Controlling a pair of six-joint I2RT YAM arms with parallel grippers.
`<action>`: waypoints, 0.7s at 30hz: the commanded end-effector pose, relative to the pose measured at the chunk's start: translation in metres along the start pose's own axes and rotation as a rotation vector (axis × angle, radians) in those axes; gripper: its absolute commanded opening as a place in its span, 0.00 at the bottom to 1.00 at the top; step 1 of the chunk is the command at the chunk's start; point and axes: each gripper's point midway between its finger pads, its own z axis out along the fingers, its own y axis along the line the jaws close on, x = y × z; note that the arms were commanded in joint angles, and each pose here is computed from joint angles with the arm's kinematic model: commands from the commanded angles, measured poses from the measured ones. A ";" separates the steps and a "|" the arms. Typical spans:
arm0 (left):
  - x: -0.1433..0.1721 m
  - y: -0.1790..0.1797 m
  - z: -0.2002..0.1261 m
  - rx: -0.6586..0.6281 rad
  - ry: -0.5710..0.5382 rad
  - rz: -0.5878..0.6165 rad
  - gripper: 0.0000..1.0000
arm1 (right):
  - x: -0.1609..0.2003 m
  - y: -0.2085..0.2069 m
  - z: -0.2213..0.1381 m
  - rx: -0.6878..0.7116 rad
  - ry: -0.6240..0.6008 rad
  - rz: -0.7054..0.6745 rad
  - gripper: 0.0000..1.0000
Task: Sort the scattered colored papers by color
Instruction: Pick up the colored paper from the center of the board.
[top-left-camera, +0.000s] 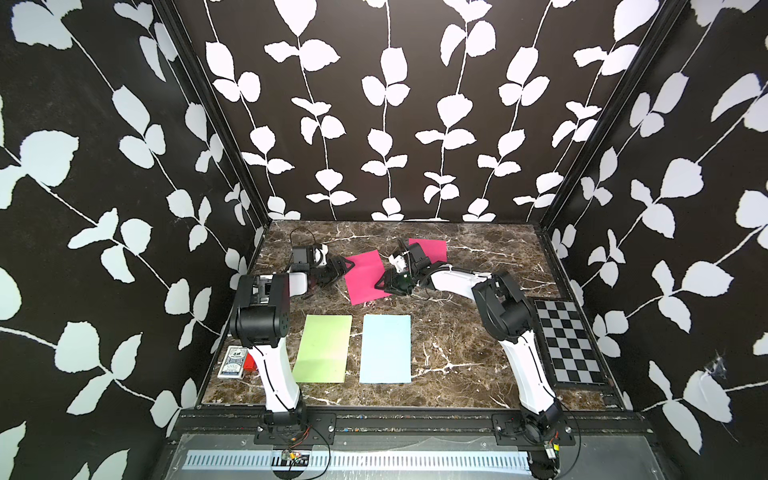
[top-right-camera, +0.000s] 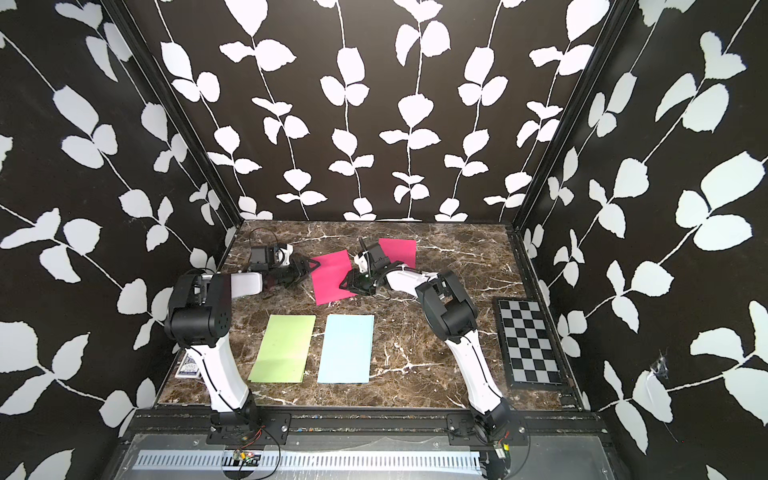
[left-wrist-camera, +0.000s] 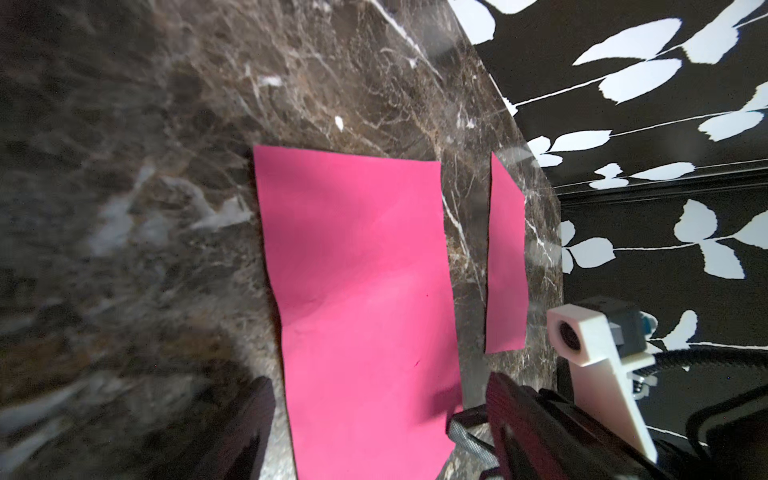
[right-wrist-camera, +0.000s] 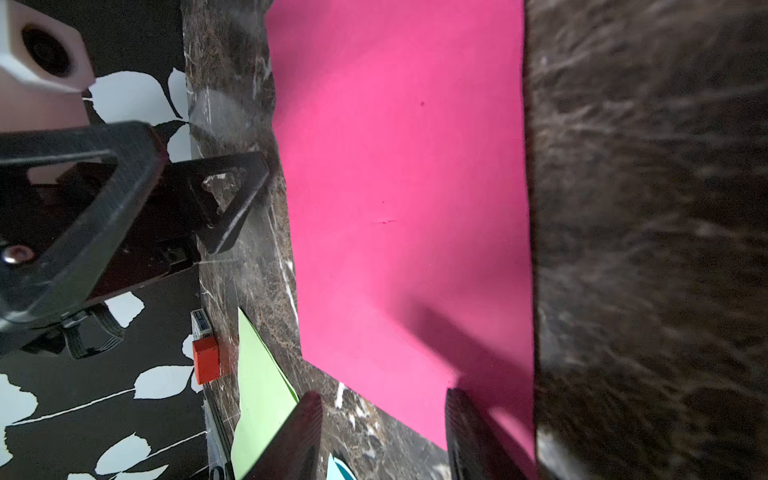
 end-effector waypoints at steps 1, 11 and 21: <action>-0.003 0.002 0.004 0.003 0.022 0.014 0.82 | -0.004 -0.001 0.009 -0.003 0.002 0.008 0.49; 0.001 0.021 0.013 -0.054 0.049 0.017 0.83 | -0.002 -0.006 0.014 -0.003 0.012 0.020 0.49; 0.000 0.030 0.031 -0.019 0.064 -0.025 0.83 | 0.004 -0.012 0.016 -0.004 0.029 0.031 0.49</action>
